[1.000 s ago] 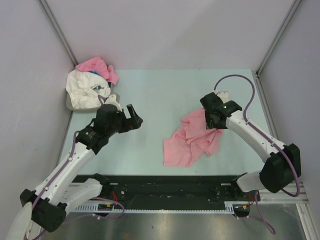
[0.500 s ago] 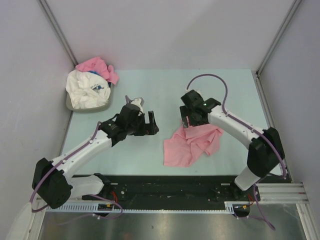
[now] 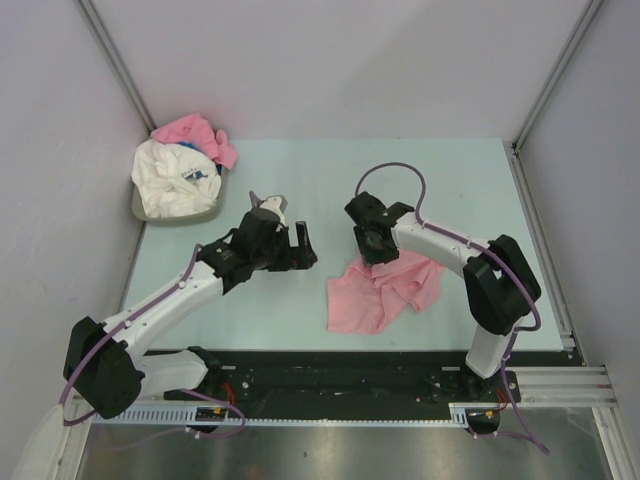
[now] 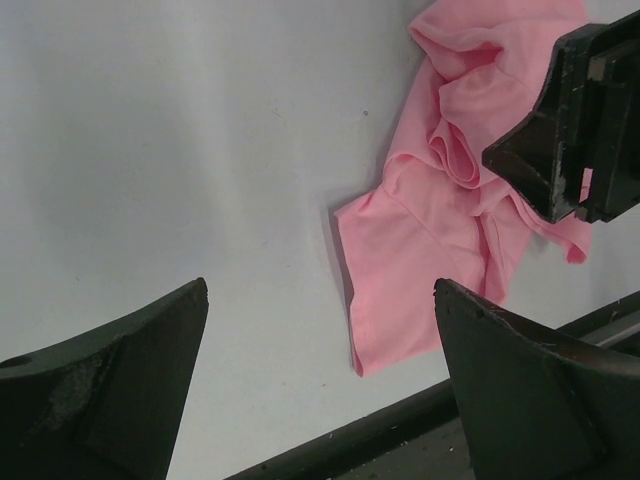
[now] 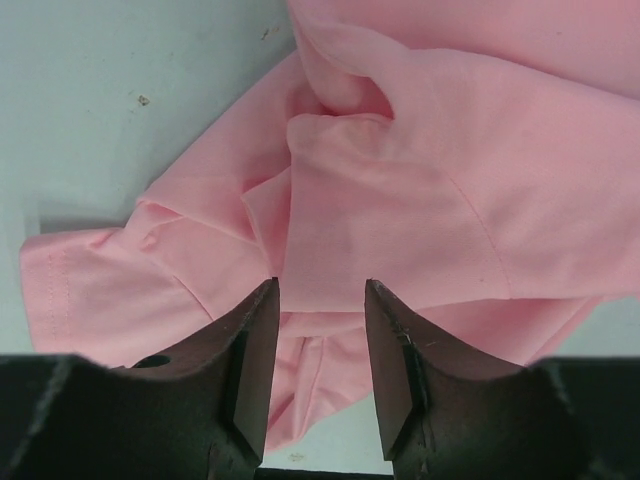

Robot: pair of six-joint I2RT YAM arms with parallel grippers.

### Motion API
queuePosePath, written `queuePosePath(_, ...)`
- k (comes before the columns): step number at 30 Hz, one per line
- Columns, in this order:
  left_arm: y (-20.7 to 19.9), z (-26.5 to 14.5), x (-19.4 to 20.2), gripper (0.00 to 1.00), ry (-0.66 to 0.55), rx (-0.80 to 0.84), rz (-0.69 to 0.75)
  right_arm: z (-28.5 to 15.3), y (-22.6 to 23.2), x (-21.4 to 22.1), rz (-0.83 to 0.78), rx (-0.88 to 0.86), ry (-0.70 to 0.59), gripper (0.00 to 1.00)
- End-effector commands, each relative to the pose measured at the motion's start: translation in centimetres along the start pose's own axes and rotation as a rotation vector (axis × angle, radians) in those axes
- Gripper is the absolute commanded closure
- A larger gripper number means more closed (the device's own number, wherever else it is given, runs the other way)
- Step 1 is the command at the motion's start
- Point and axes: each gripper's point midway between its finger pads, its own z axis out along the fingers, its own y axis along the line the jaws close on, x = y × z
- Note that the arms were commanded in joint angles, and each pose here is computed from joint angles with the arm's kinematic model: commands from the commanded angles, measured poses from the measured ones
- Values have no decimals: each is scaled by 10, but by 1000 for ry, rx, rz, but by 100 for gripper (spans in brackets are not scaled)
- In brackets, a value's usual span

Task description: Fold and stack the t-shirts

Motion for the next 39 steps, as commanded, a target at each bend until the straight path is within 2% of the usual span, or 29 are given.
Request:
queuePosePath(1, 0, -4, -8, 0, -46, 7, -3, 7, 12, 3, -49, 9, 8, 55)
queuePosePath(5, 0, -5, -9, 0, -50, 5, -4, 16, 16, 8, -64, 21, 25, 58)
queuePosePath(8, 2, -6, -8, 0, -50, 0, 0, 20, 14, 10, -61, 47, 28, 75)
queuePosePath(16, 7, -6, -7, 0, -54, -7, -4, 19, -5, 6, -65, 138, 8, 89)
queuePosePath(19, 8, -6, -7, 0, -53, -7, -7, 17, -10, 7, -70, 162, 9, 85)
queuePosePath(22, 6, -6, -8, 0, -56, -4, -8, 19, -13, 7, -69, 179, 7, 100)
queuePosePath(26, 7, -8, -9, 0, -59, -5, -9, 22, -11, 8, -66, 180, 12, 100)
queuePosePath(28, 8, -9, -8, 0, -61, -8, -6, 20, -7, 7, -58, 165, 6, 89)
queuePosePath(32, 8, -9, -8, 0, -59, -5, -6, 17, 2, 8, -76, 145, -6, 53)
queuePosePath(33, 7, -9, -8, 0, -58, -4, -5, 16, 5, 9, -83, 140, -6, 49)
queuePosePath(39, 4, -8, -11, 0, -61, 3, -3, 25, 12, 19, -103, 142, 26, 49)
